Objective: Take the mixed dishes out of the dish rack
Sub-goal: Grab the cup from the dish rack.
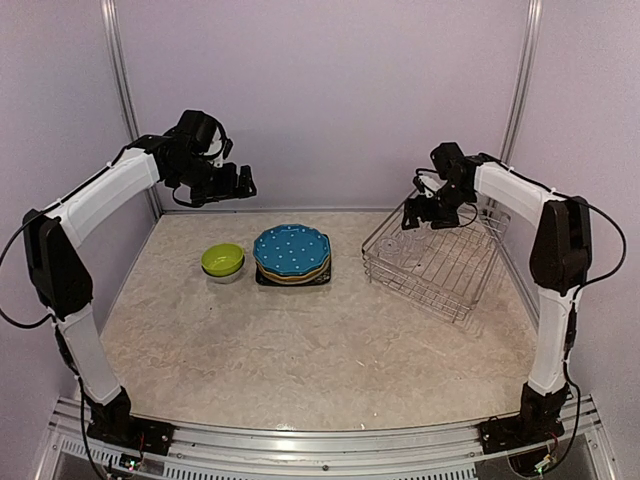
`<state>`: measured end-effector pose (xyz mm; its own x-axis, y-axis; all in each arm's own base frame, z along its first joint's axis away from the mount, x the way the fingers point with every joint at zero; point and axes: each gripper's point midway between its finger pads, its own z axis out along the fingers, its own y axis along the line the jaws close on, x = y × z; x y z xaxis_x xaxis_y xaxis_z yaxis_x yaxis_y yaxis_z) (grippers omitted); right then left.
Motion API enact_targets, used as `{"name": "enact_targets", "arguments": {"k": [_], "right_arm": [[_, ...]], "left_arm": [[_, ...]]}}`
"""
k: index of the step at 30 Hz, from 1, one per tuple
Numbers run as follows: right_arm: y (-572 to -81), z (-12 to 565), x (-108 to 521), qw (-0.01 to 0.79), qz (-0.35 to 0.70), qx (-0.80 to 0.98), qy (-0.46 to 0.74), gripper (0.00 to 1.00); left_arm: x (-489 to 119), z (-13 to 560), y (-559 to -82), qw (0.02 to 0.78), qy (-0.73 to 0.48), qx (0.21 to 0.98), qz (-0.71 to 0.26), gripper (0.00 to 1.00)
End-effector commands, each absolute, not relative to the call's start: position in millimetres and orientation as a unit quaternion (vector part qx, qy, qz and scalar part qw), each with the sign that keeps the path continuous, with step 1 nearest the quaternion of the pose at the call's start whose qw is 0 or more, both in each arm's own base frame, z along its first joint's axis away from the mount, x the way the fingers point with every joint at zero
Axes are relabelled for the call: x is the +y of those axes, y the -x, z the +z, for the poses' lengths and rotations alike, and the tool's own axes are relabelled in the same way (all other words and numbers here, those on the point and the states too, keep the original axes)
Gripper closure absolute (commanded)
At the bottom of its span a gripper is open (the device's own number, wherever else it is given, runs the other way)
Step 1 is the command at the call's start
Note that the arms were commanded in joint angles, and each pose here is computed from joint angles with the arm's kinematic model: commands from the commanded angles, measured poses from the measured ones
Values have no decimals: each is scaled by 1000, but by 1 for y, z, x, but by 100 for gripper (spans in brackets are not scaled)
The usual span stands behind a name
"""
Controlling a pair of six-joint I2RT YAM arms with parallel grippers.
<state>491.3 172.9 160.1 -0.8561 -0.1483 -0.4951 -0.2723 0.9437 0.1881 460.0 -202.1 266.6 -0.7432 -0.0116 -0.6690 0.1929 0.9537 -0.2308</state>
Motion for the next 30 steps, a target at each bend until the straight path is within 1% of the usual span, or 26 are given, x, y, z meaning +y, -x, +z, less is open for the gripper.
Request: {"name": "enact_targets", "arguments": {"k": [1,7,11,18,24,30], "right_arm": [[-493,141,174,226,95,962,122,9],[-496,120,174,213,72,967,123,11],[-503,113,172,219,60,967,114,12],[-517,107,179,230,69,964,118,16],[-521,105,182,230,72,963,124,26],[-517,116,181,234,72,962,125,41]], "left_arm": [[-200,270,-456,356,-49,921,-151,1],[-198,261,-456,346,-47,925,-148,1],[-198,257,-456,342,-46,927,-148,1],[-198,251,-457,335,-49,930,-144,1],[-195,250,-458,335,-50,930,-139,1],[-195,253,-460,339,-49,929,-142,1]]}}
